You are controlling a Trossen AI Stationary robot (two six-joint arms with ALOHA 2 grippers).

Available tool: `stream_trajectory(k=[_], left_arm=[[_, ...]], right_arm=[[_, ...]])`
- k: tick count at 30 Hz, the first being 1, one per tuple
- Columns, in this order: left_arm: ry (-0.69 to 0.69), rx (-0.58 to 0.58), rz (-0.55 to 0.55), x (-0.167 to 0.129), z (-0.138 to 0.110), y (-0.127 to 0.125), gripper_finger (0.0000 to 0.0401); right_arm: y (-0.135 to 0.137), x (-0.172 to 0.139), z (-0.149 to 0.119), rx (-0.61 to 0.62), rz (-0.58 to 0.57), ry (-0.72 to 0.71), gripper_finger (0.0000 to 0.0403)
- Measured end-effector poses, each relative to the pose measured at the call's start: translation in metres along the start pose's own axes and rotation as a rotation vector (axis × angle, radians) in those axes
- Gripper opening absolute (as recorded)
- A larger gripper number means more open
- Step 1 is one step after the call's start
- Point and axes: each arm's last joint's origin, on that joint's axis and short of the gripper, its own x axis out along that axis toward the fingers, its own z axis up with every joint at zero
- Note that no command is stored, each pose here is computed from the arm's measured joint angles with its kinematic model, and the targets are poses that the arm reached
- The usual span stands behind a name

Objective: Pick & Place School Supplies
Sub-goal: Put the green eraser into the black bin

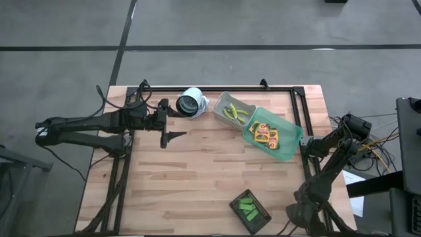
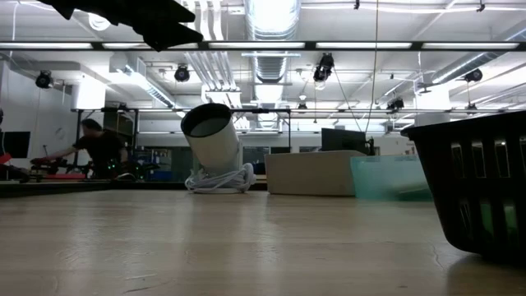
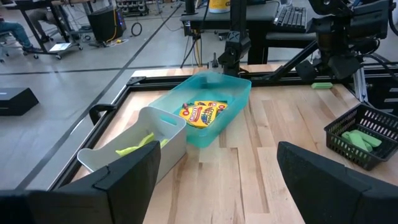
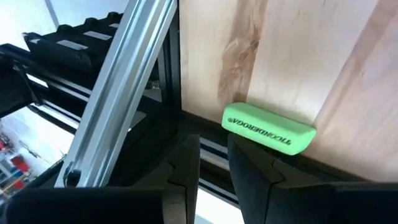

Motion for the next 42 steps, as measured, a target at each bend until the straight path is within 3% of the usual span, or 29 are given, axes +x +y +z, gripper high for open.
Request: stream_trajectory(k=[10,19,22,34,39,42], left_arm=[[-0.001,0.0,0.0,0.0,0.0,0.0,0.0328],[0.0,0.0,0.0,0.0,0.0,0.0,0.0328],[0.0,0.0,0.0,0.0,0.0,0.0,0.0328],[0.002,0.0,0.0,0.0,0.0,0.0,0.0328],[0.003,0.0,0.0,0.0,0.0,0.0,0.0328],[0.002,0.0,0.0,0.0,0.0,0.0,0.0328]], right_arm=[[-0.002,0.002,-0.001,-0.097,-0.048,-0.051,0.0082],[-0.002,-0.003,0.0,-0.448,-0.065,-0.075,0.0066],[-0.001,-0.013,0.001,-0.571,-0.05,-0.106,0.0063],[-0.011,-0.079,0.008,-0.774,-0.054,-0.406,0.0061],[-0.02,-0.103,0.006,-0.753,-0.141,-0.54,0.0061],[-0.022,-0.114,0.0,-0.748,-0.129,-0.587,0.0061]])
